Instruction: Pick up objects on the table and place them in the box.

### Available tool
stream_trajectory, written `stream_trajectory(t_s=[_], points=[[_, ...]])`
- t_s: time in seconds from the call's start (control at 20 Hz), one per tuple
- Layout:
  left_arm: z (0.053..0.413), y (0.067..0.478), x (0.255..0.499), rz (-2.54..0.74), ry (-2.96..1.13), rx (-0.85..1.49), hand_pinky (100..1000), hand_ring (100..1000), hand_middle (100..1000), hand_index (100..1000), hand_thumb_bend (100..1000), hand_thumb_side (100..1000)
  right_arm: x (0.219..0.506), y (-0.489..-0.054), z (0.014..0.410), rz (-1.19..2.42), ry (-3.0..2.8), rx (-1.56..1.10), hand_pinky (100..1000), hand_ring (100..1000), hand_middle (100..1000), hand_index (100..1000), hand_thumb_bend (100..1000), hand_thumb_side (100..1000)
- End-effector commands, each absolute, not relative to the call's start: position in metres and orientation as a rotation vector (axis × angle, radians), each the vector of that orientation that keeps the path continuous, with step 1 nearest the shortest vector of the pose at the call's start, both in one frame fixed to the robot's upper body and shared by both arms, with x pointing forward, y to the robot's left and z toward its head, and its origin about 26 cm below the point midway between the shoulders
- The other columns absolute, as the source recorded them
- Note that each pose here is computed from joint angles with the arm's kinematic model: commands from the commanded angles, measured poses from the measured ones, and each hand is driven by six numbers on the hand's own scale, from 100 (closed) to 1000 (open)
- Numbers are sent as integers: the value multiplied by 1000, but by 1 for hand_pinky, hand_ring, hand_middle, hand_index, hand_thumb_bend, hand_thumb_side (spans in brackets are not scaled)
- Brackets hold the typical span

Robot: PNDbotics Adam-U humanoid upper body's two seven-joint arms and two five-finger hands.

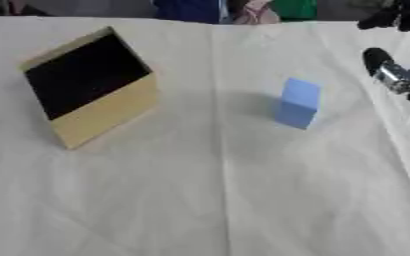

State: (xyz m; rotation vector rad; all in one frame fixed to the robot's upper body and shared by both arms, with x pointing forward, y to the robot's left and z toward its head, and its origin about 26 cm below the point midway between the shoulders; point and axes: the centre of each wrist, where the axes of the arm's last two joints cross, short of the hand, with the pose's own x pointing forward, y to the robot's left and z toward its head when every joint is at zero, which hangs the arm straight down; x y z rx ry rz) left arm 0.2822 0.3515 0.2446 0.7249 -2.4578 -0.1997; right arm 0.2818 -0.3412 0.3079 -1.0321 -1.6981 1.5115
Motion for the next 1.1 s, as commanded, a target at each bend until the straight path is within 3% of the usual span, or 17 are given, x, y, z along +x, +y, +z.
stream_trajectory(t_s=[0.05,0.1,0.15,0.2,0.3,0.4,0.65,0.9,1.1], points=[[256,354,278,-216,-2486,752,676,647,660,881,100,964,278,-339,318,1546,-1690,-1074,848,894,858,929,100,979],[256,354,278,-219,-2486,752,676,647,660,881,100,964,278,-339,318,1557,-1679,-1076,890,935,897,952,210,852],[256,354,279,-222,-2487,751,676,647,660,881,100,964,278,-338,318,1585,-1652,-1084,890,935,897,952,210,852],[257,354,279,-224,-2488,748,676,647,660,881,100,965,278,-337,320,1616,-1619,-1098,903,953,918,970,321,887],[257,353,279,-228,-2490,743,676,647,660,881,100,964,277,-335,323,1666,-1557,-1129,919,968,907,969,444,967],[257,352,279,-231,-2491,739,676,647,660,881,100,964,278,-333,325,1706,-1508,-1150,922,963,849,954,450,955],[258,352,279,-235,-2492,733,676,647,660,881,100,963,280,-327,322,1789,-1404,-1174,925,969,868,954,375,848],[258,352,280,-239,-2495,728,676,647,660,881,100,962,283,-319,315,1810,-1326,-1116,940,989,913,946,197,674],[258,352,279,-240,-2493,726,675,647,659,880,100,958,285,-314,311,1785,-1291,-1010,957,1000,944,980,124,652]])
